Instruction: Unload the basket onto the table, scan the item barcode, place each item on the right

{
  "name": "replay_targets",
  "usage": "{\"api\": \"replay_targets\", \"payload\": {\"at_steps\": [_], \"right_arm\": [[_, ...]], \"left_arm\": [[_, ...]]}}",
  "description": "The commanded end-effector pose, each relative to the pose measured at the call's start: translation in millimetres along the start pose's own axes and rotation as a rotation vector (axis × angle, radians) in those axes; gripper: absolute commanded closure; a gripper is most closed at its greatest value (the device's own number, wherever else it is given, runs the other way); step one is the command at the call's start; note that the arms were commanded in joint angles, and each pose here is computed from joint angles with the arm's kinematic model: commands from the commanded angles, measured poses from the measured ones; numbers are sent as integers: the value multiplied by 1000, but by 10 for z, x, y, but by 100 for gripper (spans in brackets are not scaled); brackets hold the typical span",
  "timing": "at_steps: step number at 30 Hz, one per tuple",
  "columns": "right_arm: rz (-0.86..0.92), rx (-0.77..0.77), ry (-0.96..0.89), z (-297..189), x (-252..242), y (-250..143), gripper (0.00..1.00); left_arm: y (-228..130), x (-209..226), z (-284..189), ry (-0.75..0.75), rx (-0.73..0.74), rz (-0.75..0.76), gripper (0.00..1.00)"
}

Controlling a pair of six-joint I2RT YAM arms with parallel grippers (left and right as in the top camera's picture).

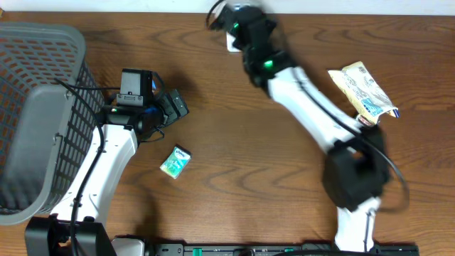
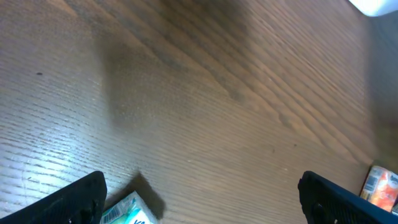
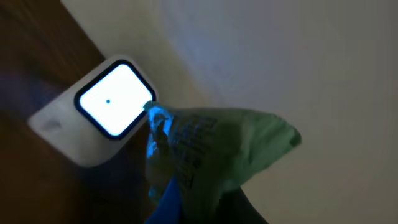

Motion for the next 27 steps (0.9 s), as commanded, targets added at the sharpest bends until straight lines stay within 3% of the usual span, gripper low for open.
{"api": "replay_targets", "payload": {"at_steps": [1, 7, 13, 19, 27], "right_arm": [[463, -118, 80, -600, -617, 113, 99], [854, 41, 343, -1097, -726, -358, 99], [1004, 379, 508, -1271, -535, -1103, 99], [1017, 647, 503, -1193, -249, -1774, 99], [1110, 805, 379, -1008, -10, -2465, 99]], "left_arm": [[5, 29, 16, 12, 1, -1, 2], [5, 29, 16, 12, 1, -1, 2], [5, 30, 16, 12, 1, -1, 2], [5, 29, 16, 12, 1, -1, 2], [5, 29, 16, 12, 1, -1, 2]]}}
Point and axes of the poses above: each gripper's point midway between its finger pads, its own z axis out along the fingers, its own x axis along the line the jaws close on, y = z × x, the point moved 5 cm from there along -z, back along the fingers, and after that the axes turned 5 degrees about -z, right-handed, at the moved point
